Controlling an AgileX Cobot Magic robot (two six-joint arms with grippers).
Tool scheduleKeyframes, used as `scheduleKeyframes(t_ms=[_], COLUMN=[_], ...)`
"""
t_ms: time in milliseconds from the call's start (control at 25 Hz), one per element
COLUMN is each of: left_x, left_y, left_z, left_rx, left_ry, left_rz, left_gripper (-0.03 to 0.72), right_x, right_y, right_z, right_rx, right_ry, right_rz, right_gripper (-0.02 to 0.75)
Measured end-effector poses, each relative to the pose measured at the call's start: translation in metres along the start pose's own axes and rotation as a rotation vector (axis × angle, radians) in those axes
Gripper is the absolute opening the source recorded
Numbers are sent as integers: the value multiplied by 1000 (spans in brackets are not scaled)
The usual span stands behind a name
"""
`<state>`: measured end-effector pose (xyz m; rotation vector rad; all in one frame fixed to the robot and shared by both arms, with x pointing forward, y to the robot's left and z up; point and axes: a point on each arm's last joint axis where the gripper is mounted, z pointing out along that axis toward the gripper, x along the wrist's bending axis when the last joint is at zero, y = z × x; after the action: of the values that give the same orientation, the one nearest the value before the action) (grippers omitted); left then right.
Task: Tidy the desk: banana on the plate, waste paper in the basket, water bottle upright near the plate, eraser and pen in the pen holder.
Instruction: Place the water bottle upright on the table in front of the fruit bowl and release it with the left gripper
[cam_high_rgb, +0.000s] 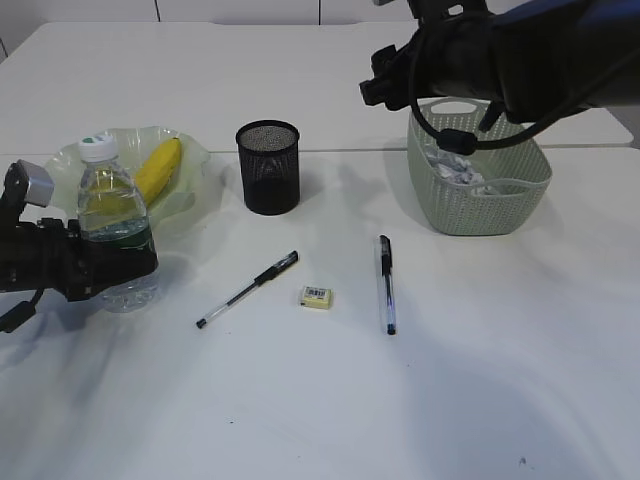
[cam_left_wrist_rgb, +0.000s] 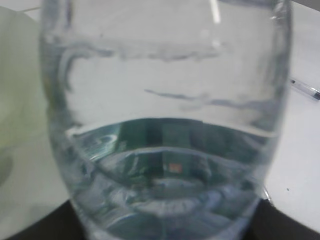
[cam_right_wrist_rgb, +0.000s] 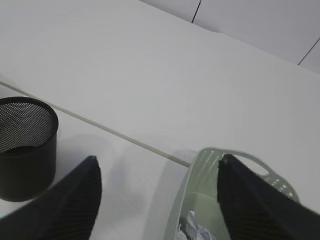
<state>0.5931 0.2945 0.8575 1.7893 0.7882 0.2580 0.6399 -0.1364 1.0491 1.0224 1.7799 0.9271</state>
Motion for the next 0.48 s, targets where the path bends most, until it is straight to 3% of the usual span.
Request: scheduleKeyframes(t_ms=[360, 480], left_x=[0, -1], left_y=[1, 1], left_z=[0, 0], left_rx=[-6, -10], left_ry=[-5, -7], left_rz=[2, 55], left_gripper=[340, 340], right_x=[0, 0], right_y=[0, 0], right_z=[0, 0], right_rx=[-3, -5], right_ry=[1, 1], right_rz=[-12, -19], right_gripper=[533, 533])
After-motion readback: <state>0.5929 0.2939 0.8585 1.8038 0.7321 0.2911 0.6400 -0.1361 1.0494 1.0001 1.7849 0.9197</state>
